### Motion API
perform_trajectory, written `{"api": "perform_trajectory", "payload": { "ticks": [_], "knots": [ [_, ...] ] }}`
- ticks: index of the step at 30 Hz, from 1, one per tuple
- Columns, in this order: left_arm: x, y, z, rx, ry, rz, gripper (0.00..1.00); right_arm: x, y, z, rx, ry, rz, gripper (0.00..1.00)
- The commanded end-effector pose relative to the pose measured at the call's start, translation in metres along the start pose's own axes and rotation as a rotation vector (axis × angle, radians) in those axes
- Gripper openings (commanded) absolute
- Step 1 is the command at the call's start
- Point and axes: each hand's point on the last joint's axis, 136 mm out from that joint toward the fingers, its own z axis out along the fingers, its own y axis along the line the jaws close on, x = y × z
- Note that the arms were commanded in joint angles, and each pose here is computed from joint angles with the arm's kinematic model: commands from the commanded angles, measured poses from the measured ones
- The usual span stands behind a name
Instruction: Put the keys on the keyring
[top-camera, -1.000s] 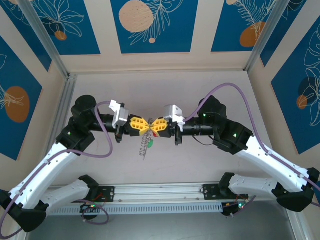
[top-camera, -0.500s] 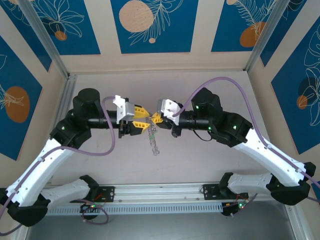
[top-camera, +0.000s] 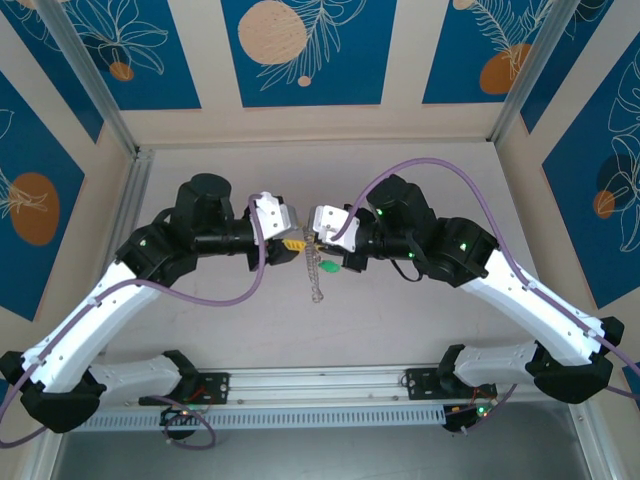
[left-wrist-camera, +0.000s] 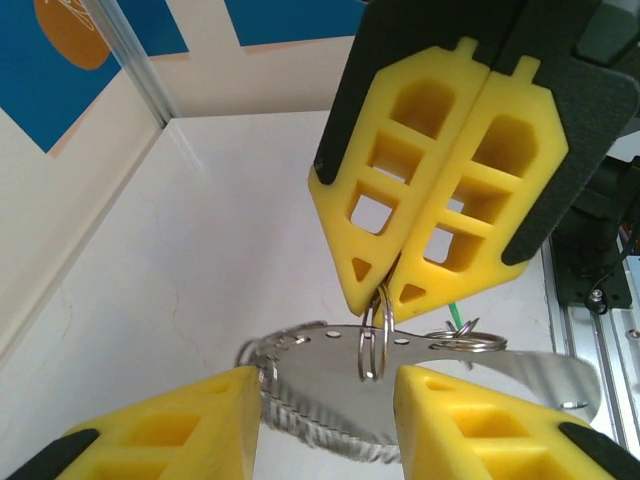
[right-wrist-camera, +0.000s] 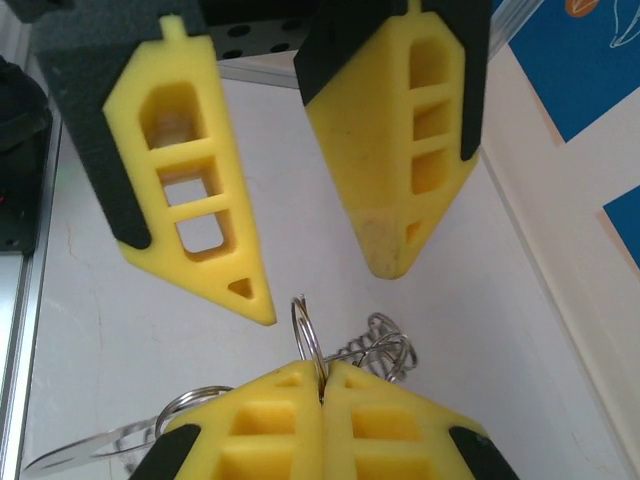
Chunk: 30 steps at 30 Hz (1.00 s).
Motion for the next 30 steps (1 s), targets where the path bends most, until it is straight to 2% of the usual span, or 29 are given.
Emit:
{"api": "perform_trajectory", "payload": {
  "ticks": [1,11,14,16,20,25,30],
  "knots": [
    [-0.018,0.001,-0.004,-0.016,-0.037,0.046,0.38,-0.014,0.001,-0.011,-0.011,-0.040,-0.042,0.00],
    [-0.021,-0.007,0.010,0.027,-0.036,0.055,0.27,-0.022,-0.001,-0.008,-0.012,-0.069,-0.039,0.00],
    [-0.021,-0.007,0.013,0.024,-0.028,0.060,0.19,-0.025,0.000,-0.009,-0.018,-0.084,-0.041,0.00],
    [-0.020,-0.007,0.014,0.022,-0.029,0.058,0.09,-0.025,0.002,-0.010,-0.024,-0.088,-0.043,0.00],
    [-0.017,-0.004,0.017,0.009,-0.021,0.045,0.00,-0.026,0.005,-0.013,-0.026,-0.108,-0.046,0.00],
    [-0.022,-0.009,0.017,0.034,-0.063,0.032,0.00,-0.030,0.011,-0.017,-0.048,-0.154,-0.052,0.00],
    [-0.042,-0.013,0.002,0.034,-0.204,0.022,0.00,-0.029,0.020,-0.020,-0.080,-0.187,-0.038,0.03]
  ]
}}
